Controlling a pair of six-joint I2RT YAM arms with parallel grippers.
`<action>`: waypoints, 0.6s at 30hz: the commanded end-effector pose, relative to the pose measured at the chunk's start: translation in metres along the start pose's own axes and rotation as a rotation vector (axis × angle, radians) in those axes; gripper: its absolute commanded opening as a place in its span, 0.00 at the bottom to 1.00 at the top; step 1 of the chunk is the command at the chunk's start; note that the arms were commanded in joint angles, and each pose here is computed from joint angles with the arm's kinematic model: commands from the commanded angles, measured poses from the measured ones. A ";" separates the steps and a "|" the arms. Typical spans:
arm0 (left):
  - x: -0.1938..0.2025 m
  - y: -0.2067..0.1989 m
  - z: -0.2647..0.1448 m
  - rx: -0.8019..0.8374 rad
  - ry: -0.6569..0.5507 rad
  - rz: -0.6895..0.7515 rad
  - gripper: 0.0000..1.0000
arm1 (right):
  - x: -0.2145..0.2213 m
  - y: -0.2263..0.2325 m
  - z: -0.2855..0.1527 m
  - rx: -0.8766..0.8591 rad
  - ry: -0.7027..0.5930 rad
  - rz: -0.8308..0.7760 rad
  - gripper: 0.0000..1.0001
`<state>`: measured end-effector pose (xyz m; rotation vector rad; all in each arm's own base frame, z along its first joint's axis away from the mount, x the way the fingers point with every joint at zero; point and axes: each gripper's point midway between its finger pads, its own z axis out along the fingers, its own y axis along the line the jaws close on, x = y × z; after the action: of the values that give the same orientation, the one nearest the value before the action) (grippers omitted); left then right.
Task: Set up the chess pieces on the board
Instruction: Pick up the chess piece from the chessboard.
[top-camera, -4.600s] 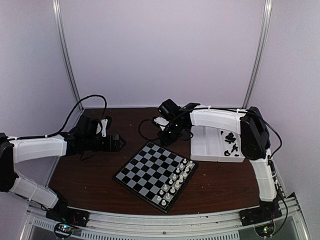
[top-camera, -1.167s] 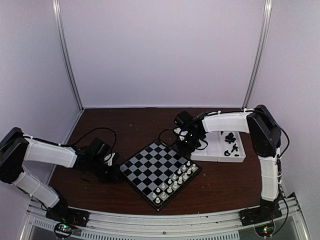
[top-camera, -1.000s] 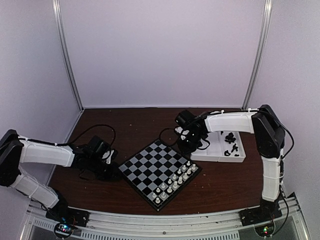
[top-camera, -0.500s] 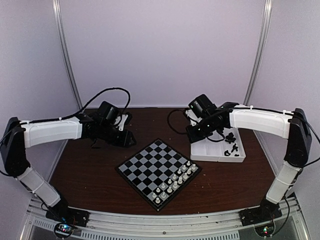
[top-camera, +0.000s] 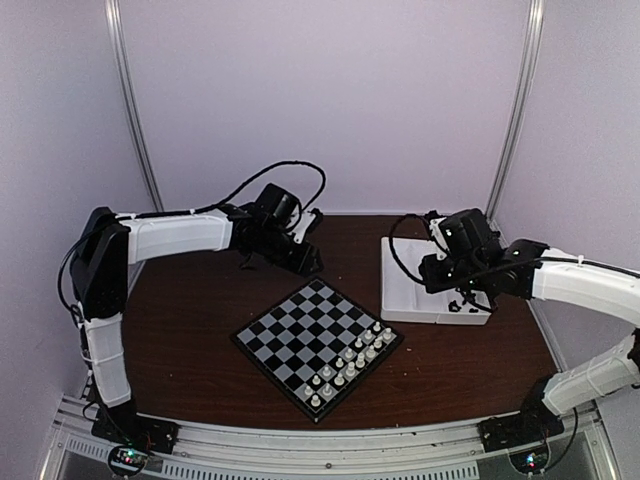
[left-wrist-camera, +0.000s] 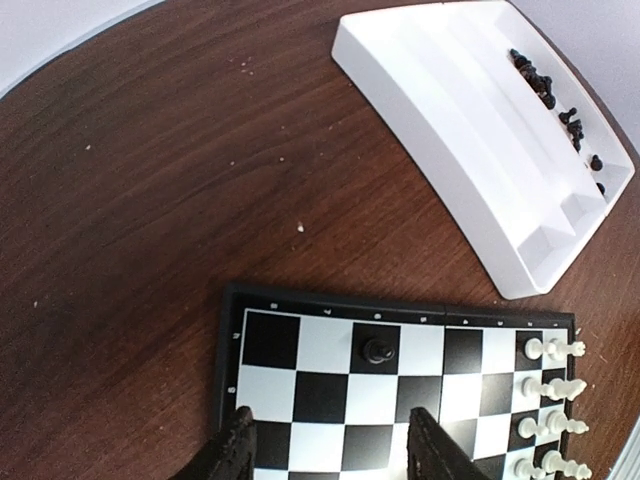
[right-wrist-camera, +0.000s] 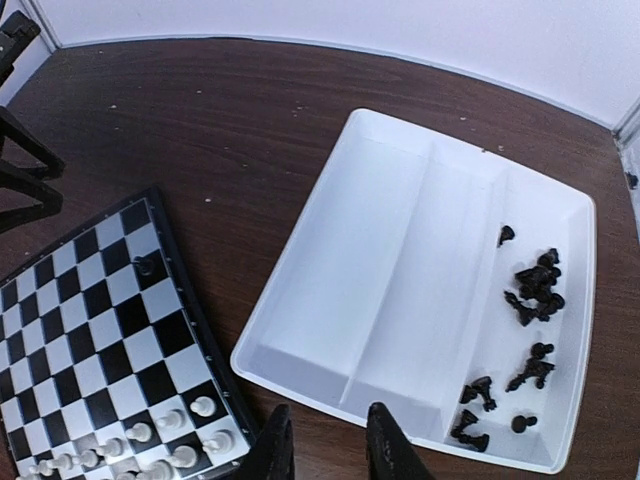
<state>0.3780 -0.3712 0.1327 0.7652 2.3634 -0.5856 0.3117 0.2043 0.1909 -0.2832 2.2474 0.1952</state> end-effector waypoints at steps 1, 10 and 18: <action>-0.006 -0.011 0.016 0.011 0.017 0.089 0.52 | -0.002 -0.033 -0.013 0.142 -0.107 0.026 0.37; -0.006 -0.036 0.052 -0.019 0.080 0.206 0.46 | 0.003 -0.077 -0.051 0.281 -0.227 0.048 0.62; 0.006 -0.038 0.067 -0.046 0.127 0.229 0.48 | 0.006 -0.086 -0.061 0.300 -0.255 0.066 0.65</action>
<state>0.3712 -0.4369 0.0920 1.0387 2.3525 -0.4573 0.2867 0.1174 0.2218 -0.0538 2.0174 -0.0177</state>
